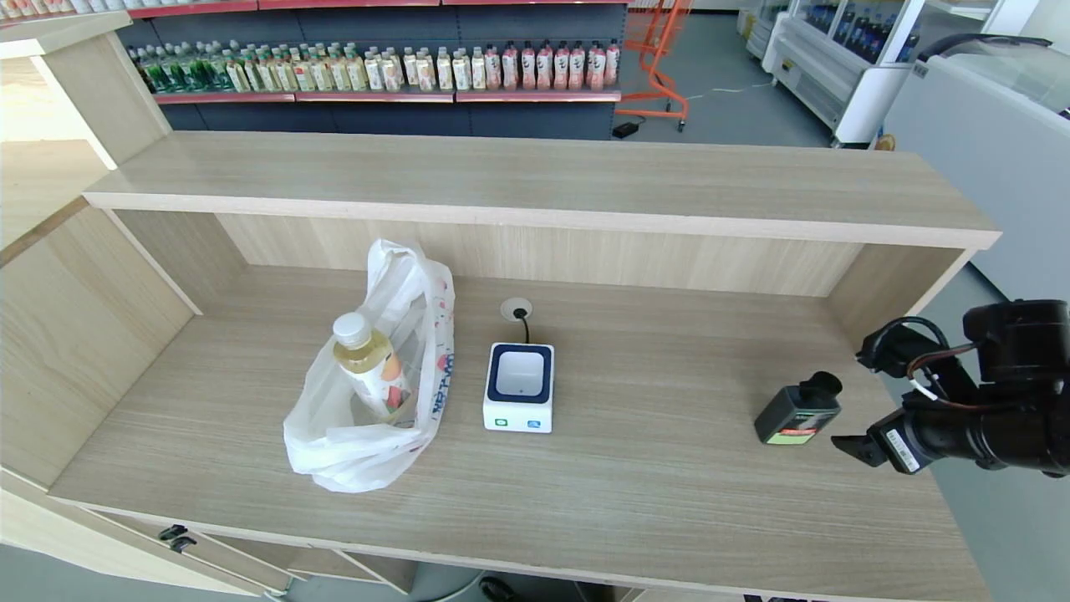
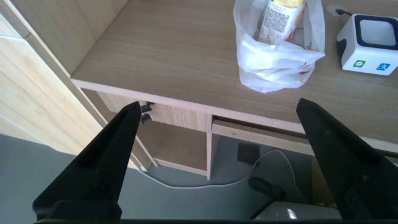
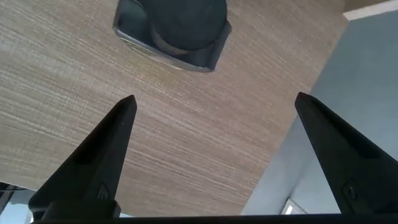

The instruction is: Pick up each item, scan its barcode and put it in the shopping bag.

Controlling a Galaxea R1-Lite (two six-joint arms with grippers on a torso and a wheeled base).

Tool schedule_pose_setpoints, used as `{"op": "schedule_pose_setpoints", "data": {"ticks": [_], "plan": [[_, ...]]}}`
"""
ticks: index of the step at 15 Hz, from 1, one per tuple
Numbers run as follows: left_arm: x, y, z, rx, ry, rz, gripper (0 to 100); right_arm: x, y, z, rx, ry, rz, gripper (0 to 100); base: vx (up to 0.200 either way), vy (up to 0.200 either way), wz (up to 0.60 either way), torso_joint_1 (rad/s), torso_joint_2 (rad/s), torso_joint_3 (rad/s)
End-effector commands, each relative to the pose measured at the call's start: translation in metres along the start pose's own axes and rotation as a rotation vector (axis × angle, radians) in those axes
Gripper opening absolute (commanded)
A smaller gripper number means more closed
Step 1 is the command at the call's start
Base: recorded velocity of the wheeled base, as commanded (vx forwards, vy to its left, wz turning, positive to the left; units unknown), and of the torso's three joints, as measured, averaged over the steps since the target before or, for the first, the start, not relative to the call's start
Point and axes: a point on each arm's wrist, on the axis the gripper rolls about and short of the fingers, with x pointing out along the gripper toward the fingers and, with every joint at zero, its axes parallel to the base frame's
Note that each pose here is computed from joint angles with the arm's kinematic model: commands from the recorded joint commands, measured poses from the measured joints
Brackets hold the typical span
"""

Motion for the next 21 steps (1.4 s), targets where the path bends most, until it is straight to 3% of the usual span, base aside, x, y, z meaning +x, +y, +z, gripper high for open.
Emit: {"op": "schedule_pose_setpoints", "data": {"ticks": [1,5,11,13,17,18,21], "plan": [[0.000,0.000,0.000,0.000,0.001,0.000,100,0.024,0.012,0.003,-0.024,-0.003,0.090,100,0.000,0.000,0.00,0.000,0.00,0.000],[0.000,0.000,0.000,0.000,0.001,0.000,100,0.049,0.017,0.026,-0.101,-0.081,0.113,100,0.000,0.000,0.00,0.000,0.00,0.000],[0.000,0.000,0.000,0.000,0.001,0.000,100,0.058,0.024,0.027,-0.133,-0.078,0.143,100,0.000,0.000,0.00,0.000,0.00,0.000],[0.000,0.000,0.000,0.000,0.001,0.000,100,0.059,0.023,0.031,-0.131,-0.129,0.189,100,0.000,0.000,0.00,0.000,0.00,0.000],[0.000,0.000,0.000,0.000,0.000,0.000,100,0.064,0.025,0.029,-0.134,-0.136,0.206,100,0.000,0.000,0.00,0.000,0.00,0.000],[0.000,0.000,0.000,0.000,0.001,0.000,100,0.064,0.025,0.029,-0.136,-0.137,0.206,0,0.000,0.000,0.00,0.000,0.00,0.000],[0.000,0.000,0.000,0.000,0.000,0.000,100,0.063,0.026,0.029,-0.155,-0.138,0.207,0,0.000,0.000,0.00,0.000,0.00,0.000]]}}
